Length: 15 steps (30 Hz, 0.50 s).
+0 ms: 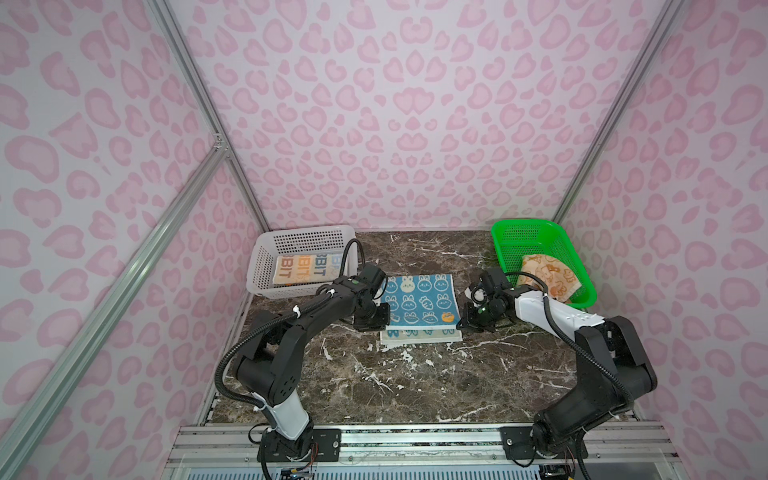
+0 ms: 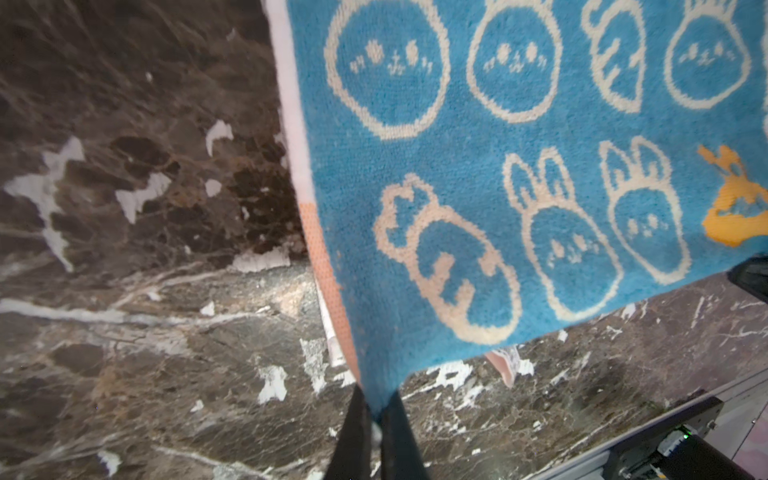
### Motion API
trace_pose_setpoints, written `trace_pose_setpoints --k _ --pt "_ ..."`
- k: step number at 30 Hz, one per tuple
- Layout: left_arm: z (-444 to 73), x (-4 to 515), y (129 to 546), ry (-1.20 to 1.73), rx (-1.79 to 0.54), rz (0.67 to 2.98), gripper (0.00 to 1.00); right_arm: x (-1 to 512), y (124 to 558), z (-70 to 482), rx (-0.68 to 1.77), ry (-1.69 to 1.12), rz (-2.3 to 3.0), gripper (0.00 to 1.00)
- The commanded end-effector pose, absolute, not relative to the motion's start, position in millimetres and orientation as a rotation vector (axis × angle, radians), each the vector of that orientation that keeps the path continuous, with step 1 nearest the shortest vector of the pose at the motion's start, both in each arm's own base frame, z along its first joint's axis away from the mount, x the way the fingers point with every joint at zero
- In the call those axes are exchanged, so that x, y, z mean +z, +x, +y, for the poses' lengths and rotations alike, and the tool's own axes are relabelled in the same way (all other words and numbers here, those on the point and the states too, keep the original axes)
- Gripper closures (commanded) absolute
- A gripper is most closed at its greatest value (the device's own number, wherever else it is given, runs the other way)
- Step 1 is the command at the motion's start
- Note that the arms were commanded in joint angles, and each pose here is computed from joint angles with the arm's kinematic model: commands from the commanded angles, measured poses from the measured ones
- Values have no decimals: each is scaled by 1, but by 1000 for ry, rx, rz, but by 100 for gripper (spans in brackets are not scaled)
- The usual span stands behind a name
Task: Fold and stack the towels
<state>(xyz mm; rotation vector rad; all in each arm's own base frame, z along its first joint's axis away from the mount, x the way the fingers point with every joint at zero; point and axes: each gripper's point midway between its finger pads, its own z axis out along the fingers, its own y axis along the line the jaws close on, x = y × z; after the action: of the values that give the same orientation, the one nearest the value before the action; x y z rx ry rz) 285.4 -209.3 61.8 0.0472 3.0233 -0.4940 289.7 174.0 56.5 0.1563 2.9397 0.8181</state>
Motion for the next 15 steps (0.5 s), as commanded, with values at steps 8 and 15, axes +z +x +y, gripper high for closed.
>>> trace_pose_setpoints --k 8,15 --pt "-219 39 271 35 -566 3092 97 20 278 172 798 207 3005 100" --pt "-220 34 262 49 -588 3113 96 17 281 172 782 203 3013 100"
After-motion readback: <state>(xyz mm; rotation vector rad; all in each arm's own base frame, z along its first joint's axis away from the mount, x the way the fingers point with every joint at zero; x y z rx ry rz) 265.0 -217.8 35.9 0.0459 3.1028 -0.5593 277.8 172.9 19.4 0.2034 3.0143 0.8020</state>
